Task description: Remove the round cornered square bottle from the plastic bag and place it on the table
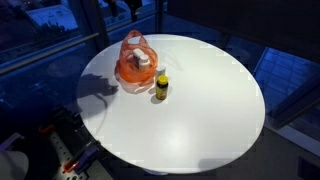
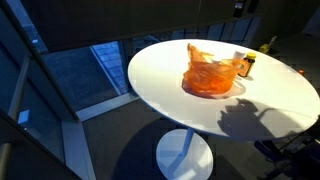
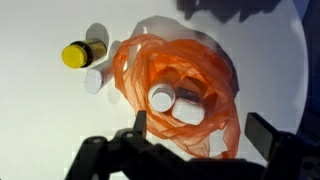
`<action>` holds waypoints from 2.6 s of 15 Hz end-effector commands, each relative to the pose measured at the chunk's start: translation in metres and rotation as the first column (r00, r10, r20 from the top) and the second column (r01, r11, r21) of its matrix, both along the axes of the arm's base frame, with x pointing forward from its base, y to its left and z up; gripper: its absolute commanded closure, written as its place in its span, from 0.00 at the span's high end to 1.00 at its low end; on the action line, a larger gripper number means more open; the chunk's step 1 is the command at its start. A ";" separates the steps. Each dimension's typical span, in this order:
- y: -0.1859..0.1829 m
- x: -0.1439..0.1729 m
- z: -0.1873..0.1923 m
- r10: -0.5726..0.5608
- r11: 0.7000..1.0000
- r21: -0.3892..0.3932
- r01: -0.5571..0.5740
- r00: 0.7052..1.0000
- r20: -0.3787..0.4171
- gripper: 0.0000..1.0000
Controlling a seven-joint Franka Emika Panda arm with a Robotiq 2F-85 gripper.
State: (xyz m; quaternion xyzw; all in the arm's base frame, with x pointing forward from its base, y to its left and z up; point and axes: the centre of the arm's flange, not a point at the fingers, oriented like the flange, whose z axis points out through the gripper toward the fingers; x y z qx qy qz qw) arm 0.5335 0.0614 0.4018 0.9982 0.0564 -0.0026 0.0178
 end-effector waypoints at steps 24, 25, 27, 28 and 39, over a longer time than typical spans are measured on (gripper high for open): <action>0.003 0.046 -0.142 0.326 0.938 0.100 -0.330 0.944 0.055 1.00; 0.006 0.047 -0.145 0.337 0.935 0.100 -0.341 0.940 0.057 1.00; 0.010 0.050 -0.151 0.359 0.927 0.096 -0.364 0.931 0.061 1.00; 0.012 0.051 -0.153 0.369 0.923 0.093 -0.374 0.927 0.066 1.00; 0.016 0.069 -0.170 0.412 0.906 0.073 -0.417 0.908 0.081 1.00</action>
